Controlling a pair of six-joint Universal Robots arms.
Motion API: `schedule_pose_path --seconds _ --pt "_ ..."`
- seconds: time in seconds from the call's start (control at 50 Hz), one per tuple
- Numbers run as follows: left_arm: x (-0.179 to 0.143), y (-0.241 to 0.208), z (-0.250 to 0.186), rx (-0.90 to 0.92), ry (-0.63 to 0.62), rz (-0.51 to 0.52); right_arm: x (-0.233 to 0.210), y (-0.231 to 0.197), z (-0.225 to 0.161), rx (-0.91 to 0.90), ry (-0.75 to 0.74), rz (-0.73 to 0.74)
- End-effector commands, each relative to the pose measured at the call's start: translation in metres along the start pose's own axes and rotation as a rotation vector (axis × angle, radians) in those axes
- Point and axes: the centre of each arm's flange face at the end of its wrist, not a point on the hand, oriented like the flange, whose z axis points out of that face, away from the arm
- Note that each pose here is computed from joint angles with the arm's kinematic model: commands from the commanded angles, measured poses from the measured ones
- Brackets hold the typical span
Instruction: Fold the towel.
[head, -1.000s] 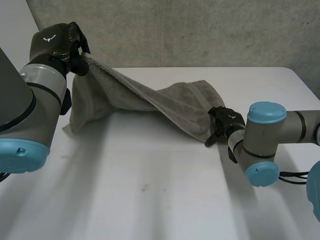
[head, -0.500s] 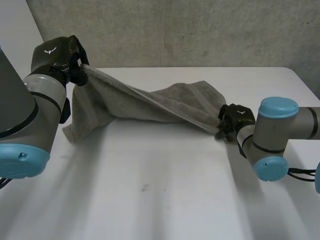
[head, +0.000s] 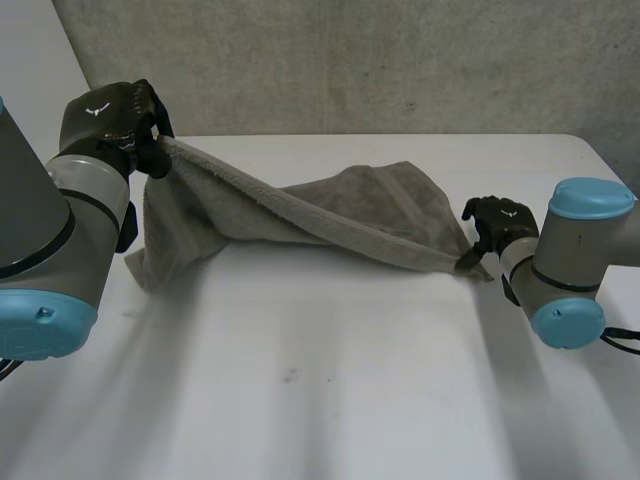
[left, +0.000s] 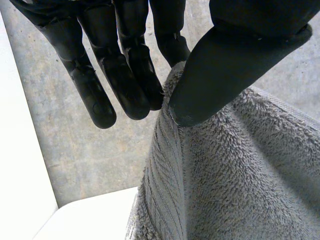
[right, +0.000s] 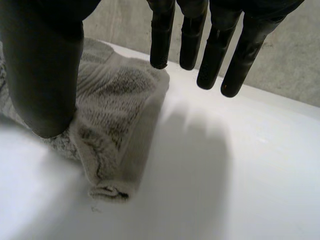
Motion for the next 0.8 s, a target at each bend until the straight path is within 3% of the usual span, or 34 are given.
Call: schedule_pose_path --seconds 0.02,0.26,0.54,0.64,0.74,0.8 --pt "0.000 0.002 -0.001 -0.005 0.001 0.003 -0.001 0.006 -0.002 -0.022 -0.014 -0.019" --pt "0.000 0.002 0.000 -0.008 -0.001 0.003 -0.004 -0.001 -0.005 -0.007 -0.047 -0.016" --pt "-0.007 0.039 -0.018 -0.159 -0.005 0.060 0.016 -0.072 -0.037 0.146 -0.132 -0.058" --pt "-0.012 0.060 -0.034 -0.265 -0.009 0.093 0.035 -0.097 -0.062 0.183 -0.100 -0.209" --pt "-0.018 0.074 -0.051 -0.357 -0.007 0.152 0.056 -0.107 -0.109 0.063 -0.052 -0.459" --pt "-0.021 0.074 -0.066 -0.391 0.000 0.196 0.057 -0.105 -0.119 0.016 -0.056 -0.503"
